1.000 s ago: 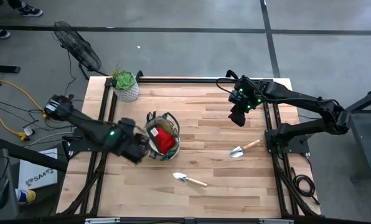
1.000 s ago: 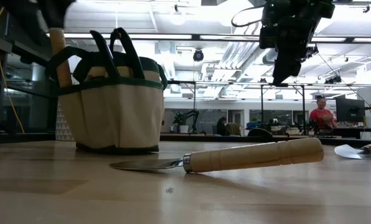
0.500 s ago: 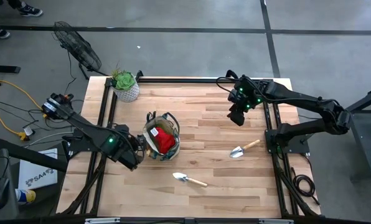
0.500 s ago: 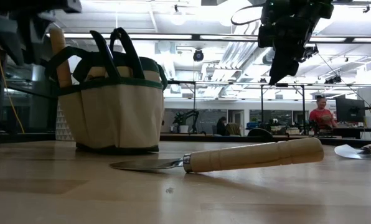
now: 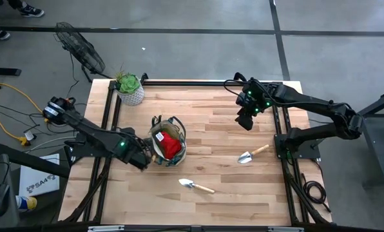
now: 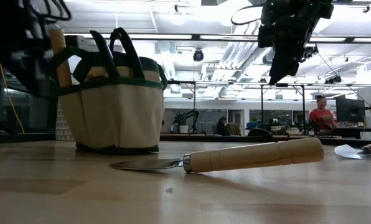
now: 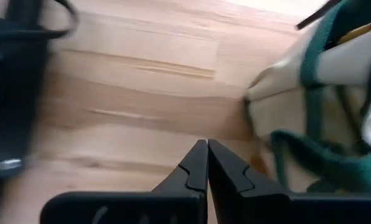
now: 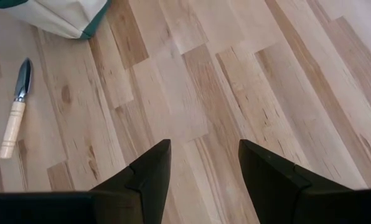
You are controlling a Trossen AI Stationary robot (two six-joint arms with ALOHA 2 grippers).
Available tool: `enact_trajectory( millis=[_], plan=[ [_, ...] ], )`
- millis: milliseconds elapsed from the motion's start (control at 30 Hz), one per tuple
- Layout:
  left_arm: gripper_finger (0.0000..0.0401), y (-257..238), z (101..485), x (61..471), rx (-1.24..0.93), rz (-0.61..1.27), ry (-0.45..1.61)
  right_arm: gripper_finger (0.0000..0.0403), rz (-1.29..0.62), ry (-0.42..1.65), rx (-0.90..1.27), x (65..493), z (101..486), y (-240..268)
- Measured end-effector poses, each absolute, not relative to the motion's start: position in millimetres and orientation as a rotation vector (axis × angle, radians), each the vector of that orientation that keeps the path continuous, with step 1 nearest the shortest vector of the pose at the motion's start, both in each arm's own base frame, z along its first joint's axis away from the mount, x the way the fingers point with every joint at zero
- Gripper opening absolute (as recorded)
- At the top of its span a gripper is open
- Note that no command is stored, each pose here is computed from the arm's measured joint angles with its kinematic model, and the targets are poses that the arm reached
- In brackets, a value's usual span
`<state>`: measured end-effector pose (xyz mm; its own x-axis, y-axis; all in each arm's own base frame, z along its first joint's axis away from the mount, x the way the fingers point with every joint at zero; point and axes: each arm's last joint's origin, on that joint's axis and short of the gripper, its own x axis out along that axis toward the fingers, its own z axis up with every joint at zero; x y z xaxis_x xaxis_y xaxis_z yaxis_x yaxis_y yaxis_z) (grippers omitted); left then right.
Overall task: Pick & Place Garden tools in Gardening bag
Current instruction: Move the gardening bag to the center of the table
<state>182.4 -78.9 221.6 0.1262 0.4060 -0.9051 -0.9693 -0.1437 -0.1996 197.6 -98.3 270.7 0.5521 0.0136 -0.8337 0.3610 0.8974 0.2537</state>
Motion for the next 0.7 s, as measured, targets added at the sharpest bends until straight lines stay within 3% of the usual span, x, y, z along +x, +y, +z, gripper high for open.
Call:
enact_trajectory(
  millis=[700],
  plan=[
    [0.0000, -7, 215, 226, -1.068, 1.270, 0.589, 0.0181, -0.213, 0.971, 0.427, 198, 270, -98]
  ],
)
